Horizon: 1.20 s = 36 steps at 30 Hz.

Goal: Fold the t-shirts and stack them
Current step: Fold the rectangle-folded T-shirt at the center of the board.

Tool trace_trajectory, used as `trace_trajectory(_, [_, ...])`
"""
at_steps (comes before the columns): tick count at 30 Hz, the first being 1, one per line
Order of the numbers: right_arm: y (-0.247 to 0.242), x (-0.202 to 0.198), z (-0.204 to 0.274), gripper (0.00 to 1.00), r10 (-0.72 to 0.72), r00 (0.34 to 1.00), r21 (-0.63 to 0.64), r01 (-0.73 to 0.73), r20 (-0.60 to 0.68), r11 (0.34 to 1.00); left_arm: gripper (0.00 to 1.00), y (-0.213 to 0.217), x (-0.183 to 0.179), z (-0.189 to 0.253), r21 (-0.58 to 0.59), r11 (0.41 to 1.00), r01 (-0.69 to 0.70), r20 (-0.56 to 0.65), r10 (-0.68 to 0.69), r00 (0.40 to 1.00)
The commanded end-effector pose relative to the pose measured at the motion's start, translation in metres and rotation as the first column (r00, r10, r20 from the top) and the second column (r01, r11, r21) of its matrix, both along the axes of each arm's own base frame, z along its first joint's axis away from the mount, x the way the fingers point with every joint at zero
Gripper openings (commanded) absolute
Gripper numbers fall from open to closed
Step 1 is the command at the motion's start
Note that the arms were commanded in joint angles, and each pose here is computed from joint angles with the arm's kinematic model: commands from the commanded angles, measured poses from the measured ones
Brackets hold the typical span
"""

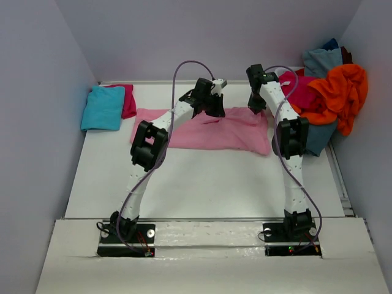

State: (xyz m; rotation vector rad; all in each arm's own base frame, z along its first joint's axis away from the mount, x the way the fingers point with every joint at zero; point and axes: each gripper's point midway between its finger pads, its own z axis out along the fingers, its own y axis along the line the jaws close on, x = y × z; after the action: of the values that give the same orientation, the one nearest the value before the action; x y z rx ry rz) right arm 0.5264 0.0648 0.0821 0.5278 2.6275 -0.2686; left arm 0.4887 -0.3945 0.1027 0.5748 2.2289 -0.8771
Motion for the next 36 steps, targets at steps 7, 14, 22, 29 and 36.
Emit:
trace_trajectory(7, [-0.004,0.034,0.031,0.07,0.0,0.987,0.017,-0.003,0.162,1.0,0.16,0.004,-0.007,-0.012,0.035,0.999,0.019,-0.019,-0.018,1.0])
trace_trajectory(14, [-0.003,0.037,0.038,0.14,0.014,0.983,0.018,-0.018,0.184,1.0,0.7,0.008,-0.012,-0.021,0.071,0.997,-0.008,-0.025,0.01,1.0])
trace_trajectory(22, [-0.006,0.034,0.063,0.63,0.015,0.975,0.008,-0.017,0.222,1.0,0.76,0.022,-0.009,-0.009,0.109,0.992,-0.063,0.019,0.061,0.998])
trace_trajectory(29, [0.0,0.011,0.078,0.65,0.001,0.981,0.064,-0.013,0.193,0.998,0.76,0.041,-0.001,0.034,0.124,0.978,-0.169,0.119,0.154,0.981])
trace_trajectory(36, [0.018,-0.027,0.065,0.65,0.044,0.997,0.148,-0.052,0.06,0.988,0.76,0.049,0.007,0.049,0.153,0.964,-0.218,0.14,0.197,0.97])
